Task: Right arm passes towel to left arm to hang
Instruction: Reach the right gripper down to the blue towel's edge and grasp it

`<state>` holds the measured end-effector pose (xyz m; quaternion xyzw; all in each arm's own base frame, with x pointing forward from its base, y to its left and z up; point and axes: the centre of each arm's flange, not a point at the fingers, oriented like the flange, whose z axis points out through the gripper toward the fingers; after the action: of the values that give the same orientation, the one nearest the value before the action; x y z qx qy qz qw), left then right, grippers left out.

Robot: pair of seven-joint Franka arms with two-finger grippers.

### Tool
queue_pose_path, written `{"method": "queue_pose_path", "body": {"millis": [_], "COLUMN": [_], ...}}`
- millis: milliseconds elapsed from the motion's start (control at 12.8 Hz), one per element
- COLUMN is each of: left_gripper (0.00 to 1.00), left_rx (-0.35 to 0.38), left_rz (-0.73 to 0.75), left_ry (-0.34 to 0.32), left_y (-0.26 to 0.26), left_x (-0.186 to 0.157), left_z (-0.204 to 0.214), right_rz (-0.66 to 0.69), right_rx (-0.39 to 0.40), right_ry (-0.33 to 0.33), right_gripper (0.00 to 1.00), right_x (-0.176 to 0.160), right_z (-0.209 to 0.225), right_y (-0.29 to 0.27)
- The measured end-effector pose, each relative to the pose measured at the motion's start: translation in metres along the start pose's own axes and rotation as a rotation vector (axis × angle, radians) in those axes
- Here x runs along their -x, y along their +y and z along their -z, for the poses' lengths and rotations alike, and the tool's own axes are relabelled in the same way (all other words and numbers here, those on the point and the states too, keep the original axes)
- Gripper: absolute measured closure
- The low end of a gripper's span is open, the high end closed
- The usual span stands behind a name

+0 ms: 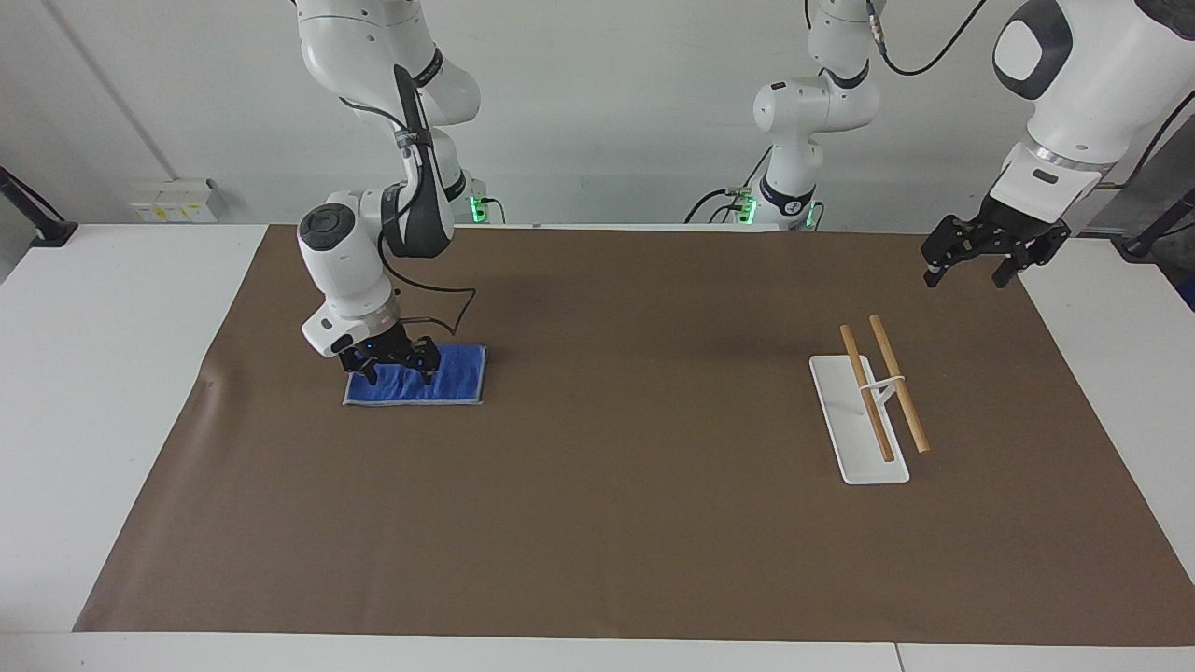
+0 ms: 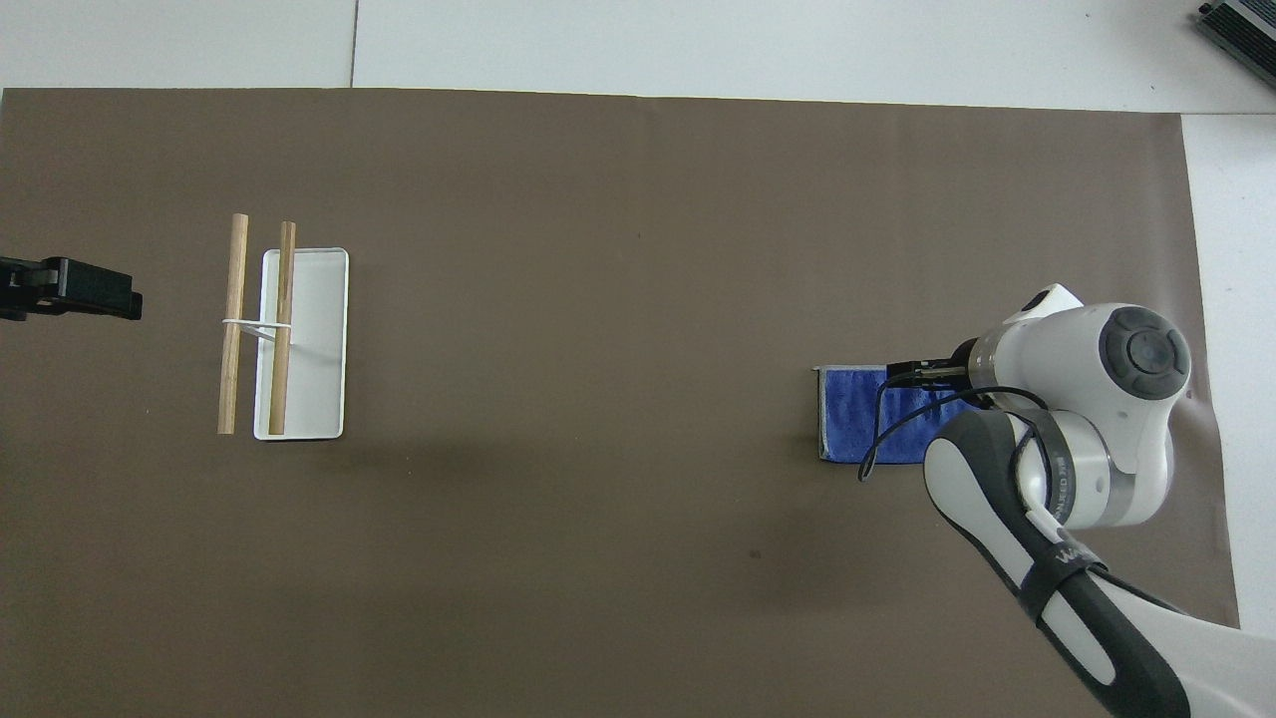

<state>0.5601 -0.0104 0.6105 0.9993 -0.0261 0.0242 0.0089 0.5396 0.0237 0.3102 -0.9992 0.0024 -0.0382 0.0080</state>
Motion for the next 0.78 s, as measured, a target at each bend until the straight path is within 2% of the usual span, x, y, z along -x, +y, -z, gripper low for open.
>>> {"method": "queue_pose_path", "body": {"millis": [704, 783], "left_gripper": [0.00, 0.00], "left_rx": [0.000, 0.000], "left_rz": [-0.001, 0.000], "left_ry": [0.000, 0.000], "left_y": [0.001, 0.000], "left_x": [0.000, 0.000], "left_z": [0.000, 0.000], "right_rz": [0.012, 0.008], "right_rx": [0.003, 0.003], "right_ry": [-0.045, -0.044], "right_gripper": [0.00, 0.12], "right_x": [0.025, 0.026], "right_z": [-0.030, -0.030], "right_y": [0.012, 0.014]}}
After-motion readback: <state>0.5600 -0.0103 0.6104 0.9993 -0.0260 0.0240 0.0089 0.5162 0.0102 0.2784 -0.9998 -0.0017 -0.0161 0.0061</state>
